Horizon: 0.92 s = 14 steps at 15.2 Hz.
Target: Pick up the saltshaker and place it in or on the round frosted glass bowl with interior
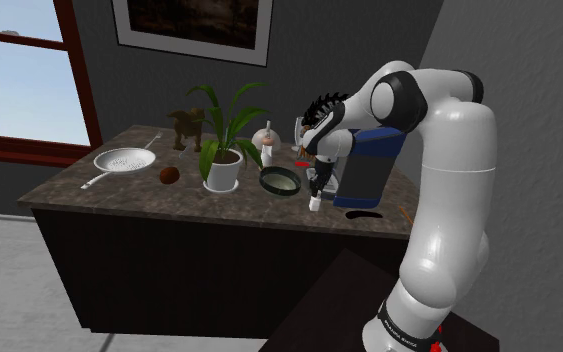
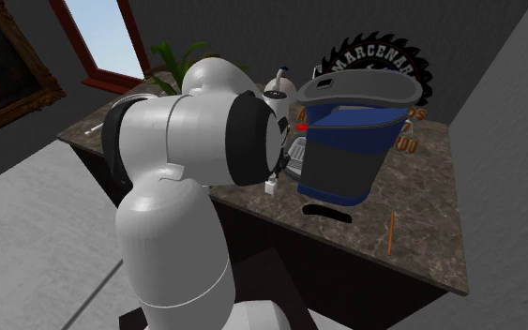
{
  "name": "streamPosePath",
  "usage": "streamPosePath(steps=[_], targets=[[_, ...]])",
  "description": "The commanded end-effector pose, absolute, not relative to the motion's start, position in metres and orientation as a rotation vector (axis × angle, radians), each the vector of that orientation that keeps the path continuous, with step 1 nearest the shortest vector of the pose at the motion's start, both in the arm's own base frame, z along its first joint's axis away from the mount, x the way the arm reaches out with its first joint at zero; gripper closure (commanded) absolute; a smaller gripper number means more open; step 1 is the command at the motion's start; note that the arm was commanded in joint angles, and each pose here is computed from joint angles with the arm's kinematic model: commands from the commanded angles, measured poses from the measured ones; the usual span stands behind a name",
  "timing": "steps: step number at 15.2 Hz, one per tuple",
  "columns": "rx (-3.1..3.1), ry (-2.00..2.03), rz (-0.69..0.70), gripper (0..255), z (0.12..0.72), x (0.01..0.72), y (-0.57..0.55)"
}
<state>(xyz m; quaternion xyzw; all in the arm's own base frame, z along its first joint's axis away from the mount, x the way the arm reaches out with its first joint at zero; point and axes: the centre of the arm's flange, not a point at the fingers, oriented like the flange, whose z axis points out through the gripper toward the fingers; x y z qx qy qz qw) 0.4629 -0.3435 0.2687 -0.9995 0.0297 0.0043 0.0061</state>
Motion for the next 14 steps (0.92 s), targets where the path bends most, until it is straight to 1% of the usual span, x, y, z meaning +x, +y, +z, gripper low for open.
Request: streamPosePath(steps=[1, 14], targets=[[-3.128, 0.093, 0.014, 255, 0.269, 0.463, -0.344], [-3.128, 0.093, 0.014, 255, 0.337, 0.463, -0.344]])
